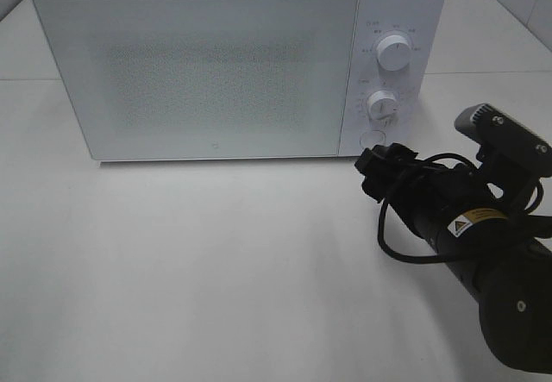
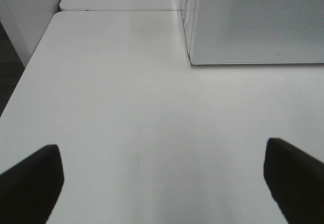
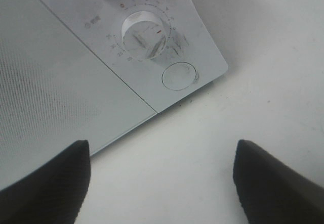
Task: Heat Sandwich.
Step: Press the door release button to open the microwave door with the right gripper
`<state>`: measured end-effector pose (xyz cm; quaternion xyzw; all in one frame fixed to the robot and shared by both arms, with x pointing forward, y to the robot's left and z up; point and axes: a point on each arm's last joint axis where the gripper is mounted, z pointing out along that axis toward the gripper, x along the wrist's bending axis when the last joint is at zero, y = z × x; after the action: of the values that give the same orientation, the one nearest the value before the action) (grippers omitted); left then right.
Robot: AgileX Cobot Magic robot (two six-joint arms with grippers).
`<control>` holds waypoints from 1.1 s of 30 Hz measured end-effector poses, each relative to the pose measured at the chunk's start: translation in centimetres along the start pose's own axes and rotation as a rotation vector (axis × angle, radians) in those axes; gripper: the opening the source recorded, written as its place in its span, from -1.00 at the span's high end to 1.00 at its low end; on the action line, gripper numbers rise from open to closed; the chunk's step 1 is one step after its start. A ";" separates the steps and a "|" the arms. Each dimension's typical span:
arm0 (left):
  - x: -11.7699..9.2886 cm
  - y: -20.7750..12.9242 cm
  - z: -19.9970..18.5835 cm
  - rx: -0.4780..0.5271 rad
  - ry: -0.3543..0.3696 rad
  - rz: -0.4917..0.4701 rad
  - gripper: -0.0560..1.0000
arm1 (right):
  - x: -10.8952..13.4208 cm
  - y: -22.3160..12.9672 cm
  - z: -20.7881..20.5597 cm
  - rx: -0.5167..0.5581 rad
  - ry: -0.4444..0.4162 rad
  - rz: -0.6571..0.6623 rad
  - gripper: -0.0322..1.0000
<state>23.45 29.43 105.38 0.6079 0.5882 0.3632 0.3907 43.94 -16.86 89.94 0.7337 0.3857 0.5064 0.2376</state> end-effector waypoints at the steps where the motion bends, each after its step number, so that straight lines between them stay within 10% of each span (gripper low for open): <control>1: 0.0 0.0 0.0 0.000 0.000 0.000 -0.98 | 0.0 0.0 0.0 0.000 0.000 0.059 -0.54; 16: 0.0 0.0 0.0 0.000 0.000 0.000 -0.98 | 0.0 0.0 0.0 0.000 0.000 0.746 -0.47; 21: 0.0 0.0 0.0 0.000 0.000 0.000 -0.98 | 0.0 0.0 0.0 0.000 0.000 0.913 -0.19; 25: 0.0 0.0 0.0 0.000 0.000 0.000 -0.98 | 0.0 0.0 0.0 0.000 0.000 0.954 0.47; 33: 0.0 0.0 0.0 0.000 0.000 0.000 -0.98 | 0.0 -0.1 0.0 0.005 -0.007 0.957 0.90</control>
<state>23.45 29.43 105.38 0.6079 0.5882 0.3632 0.3907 43.91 -16.85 89.87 0.8311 0.0051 0.5557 -0.0229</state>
